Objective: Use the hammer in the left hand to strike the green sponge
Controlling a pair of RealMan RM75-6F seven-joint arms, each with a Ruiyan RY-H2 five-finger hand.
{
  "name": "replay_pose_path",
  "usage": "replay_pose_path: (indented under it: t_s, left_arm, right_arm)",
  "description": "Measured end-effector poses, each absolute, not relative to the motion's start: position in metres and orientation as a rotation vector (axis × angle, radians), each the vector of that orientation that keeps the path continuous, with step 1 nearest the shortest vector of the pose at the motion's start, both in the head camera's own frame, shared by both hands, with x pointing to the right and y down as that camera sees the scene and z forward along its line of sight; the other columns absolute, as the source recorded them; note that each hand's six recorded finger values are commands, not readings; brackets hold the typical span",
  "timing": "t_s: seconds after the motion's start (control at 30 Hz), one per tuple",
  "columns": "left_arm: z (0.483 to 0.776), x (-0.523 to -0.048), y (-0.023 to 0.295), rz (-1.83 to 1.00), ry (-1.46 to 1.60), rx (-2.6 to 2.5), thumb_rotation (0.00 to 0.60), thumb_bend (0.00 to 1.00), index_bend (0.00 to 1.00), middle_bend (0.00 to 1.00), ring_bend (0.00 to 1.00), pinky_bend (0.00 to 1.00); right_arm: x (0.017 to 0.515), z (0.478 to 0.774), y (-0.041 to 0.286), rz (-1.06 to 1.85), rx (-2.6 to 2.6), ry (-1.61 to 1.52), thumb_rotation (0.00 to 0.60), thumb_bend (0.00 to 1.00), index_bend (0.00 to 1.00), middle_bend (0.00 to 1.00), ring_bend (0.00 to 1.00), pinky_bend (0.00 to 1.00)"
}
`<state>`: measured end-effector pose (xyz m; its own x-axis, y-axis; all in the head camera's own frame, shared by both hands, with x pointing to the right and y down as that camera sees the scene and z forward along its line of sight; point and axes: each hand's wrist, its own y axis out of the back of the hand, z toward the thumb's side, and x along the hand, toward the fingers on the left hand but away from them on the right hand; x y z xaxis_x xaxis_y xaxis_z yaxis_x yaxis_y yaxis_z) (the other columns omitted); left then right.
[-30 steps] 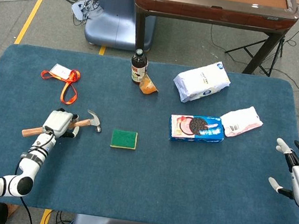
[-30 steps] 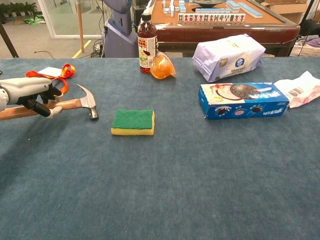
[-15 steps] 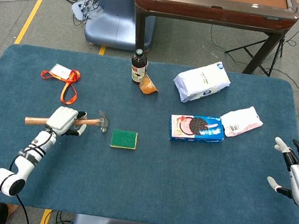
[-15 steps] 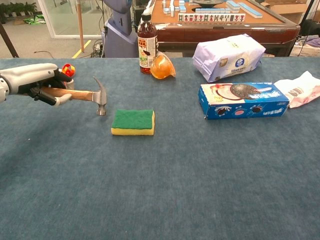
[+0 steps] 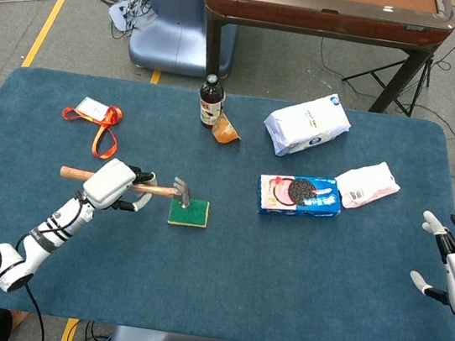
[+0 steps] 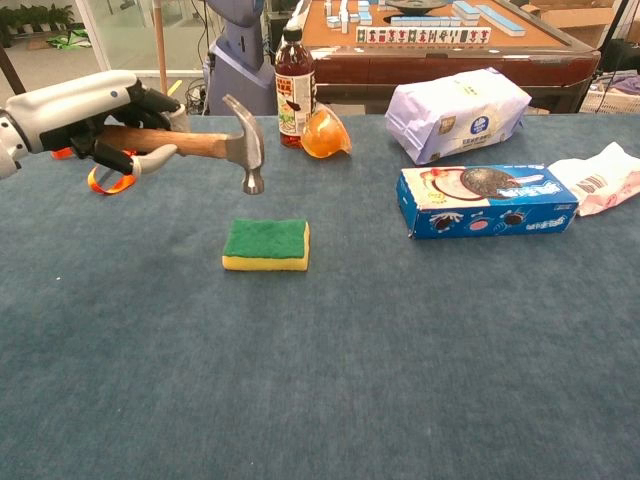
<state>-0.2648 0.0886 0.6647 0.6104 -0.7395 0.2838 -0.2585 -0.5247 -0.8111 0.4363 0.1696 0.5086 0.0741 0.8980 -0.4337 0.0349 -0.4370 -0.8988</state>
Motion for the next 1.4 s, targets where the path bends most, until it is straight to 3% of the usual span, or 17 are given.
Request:
replay_pose_path:
  t_s: [0.33, 1.23, 1.4]
  left_arm:
    - [0.661, -0.24, 0.09, -0.636, 0.737, -2.027, 0.6, 0.51, 0.69, 0.72, 0.66, 0.9]
    - [0.71, -0.257, 0.106, -0.775, 0.54, -1.878, 0.6, 0.51, 0.69, 0.75, 0.7, 0.96]
    - [0.706, -0.257, 0.103, -0.761, 0.539, -1.844, 0.6, 0.51, 0.69, 0.75, 0.71, 0.97]
  right_arm:
    - [0.439, 0.508, 0.172, 1.462, -1.601, -0.954, 0.6, 0.18, 0.08, 0.24, 0.01, 0.0]
    - [0.44, 0.514, 0.172, 1.484, -1.604, -0.947, 0.6, 0.18, 0.08, 0.24, 0.01, 0.0]
    - [0.442, 0.513, 0.173, 1.484, -1.597, -0.954, 0.6, 0.18, 0.08, 0.24, 0.01, 0.0]
